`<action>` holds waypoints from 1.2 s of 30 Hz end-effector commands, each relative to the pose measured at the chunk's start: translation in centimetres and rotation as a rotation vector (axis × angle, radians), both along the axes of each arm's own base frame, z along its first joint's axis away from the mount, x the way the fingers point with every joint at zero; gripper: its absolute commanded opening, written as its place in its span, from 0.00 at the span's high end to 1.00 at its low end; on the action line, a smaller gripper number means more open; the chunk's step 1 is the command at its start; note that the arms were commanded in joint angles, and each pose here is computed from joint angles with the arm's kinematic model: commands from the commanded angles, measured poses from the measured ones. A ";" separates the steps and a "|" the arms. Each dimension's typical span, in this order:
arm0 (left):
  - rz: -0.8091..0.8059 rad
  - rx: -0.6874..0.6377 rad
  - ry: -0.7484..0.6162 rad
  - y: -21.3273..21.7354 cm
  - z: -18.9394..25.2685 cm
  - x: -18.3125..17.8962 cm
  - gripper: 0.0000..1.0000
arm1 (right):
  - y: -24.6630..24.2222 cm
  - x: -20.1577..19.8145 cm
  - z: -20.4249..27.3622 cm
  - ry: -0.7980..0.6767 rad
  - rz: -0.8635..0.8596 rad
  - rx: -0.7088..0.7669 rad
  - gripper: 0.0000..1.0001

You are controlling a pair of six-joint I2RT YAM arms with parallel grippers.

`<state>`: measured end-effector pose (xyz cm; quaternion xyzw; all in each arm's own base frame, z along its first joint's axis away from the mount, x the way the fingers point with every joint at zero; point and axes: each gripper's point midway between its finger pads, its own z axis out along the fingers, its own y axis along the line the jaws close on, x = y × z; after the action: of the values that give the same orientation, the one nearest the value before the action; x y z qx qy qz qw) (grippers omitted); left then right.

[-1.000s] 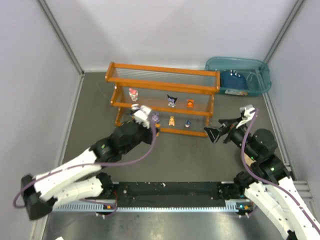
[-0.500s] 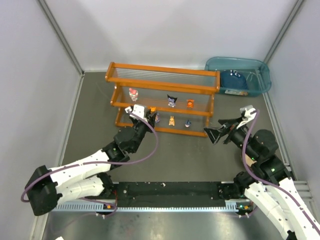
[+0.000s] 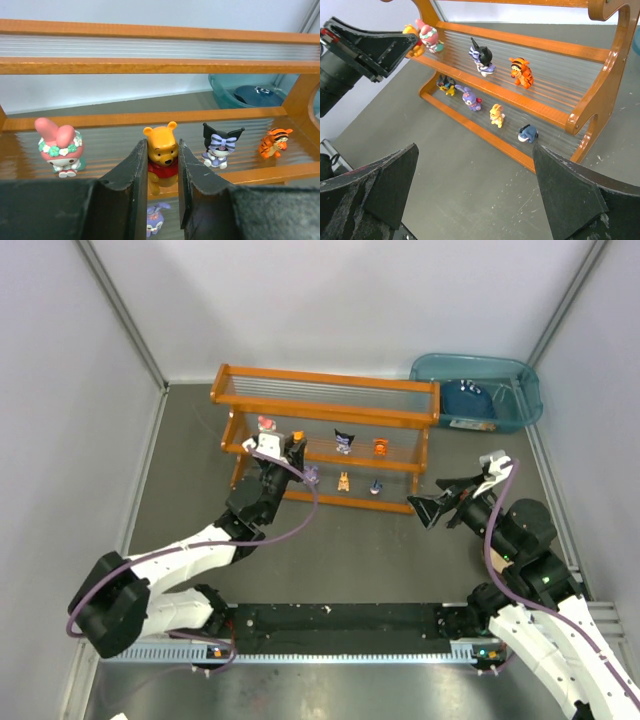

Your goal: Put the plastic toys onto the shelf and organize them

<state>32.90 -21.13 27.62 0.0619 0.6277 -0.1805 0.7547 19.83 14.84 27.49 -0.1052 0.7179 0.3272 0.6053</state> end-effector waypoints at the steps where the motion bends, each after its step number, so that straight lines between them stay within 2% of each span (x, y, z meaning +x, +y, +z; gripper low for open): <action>1: -0.038 -0.025 -0.080 -0.6 1.2 0.6 1.00 | 0.1 0.1 1.4 -0.056 0.008 0.011 0.01; 17: -0.025 0.037 -0.037 -1.9 -2.4 4.6 1.00 | 0.3 0.3 1.1 -0.051 0.012 0.006 0.01; 36: -0.010 0.047 -0.038 -1.5 -3.2 7.0 1.00 | 0.4 0.4 0.9 -0.047 0.016 0.001 0.01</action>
<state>39.42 -22.51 21.09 0.1012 0.6601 -0.1509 0.7289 19.97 14.94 27.42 -0.1091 0.7181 0.3260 0.6051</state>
